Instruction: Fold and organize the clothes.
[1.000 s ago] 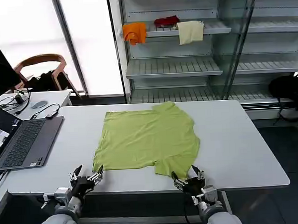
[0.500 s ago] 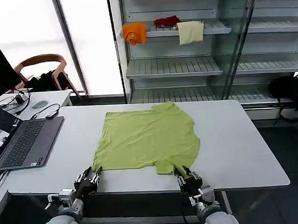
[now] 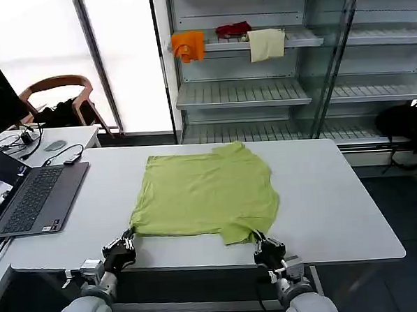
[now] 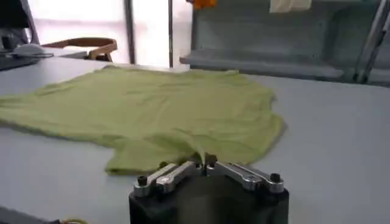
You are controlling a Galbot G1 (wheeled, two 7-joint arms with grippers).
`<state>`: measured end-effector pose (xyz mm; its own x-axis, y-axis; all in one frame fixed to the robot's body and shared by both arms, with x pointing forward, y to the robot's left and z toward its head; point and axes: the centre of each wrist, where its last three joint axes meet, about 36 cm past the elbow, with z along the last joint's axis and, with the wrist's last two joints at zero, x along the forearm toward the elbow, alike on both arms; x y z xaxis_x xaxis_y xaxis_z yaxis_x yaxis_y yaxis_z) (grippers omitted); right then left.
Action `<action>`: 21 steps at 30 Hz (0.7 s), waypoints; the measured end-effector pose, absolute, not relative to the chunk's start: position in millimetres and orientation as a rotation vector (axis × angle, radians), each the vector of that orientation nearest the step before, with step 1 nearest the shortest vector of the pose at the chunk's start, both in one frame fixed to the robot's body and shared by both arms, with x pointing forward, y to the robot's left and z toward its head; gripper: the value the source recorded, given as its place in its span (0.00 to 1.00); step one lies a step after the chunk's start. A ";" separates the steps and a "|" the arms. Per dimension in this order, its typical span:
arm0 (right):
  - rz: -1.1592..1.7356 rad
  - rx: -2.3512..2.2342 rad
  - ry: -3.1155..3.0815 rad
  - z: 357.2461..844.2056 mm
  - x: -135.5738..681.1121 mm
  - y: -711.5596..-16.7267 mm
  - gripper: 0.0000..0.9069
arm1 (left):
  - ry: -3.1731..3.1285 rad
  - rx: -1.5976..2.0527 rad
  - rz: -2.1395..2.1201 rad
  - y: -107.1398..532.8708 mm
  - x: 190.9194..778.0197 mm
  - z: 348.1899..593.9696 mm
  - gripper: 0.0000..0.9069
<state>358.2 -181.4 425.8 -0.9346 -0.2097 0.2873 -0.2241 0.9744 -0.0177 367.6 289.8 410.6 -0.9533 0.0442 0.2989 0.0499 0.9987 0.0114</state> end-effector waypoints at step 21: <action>0.054 0.278 -2.896 432.6 449.5 -168.0 0.00 | -2.903 -0.052 0.013 286.1 430.8 430.4 0.00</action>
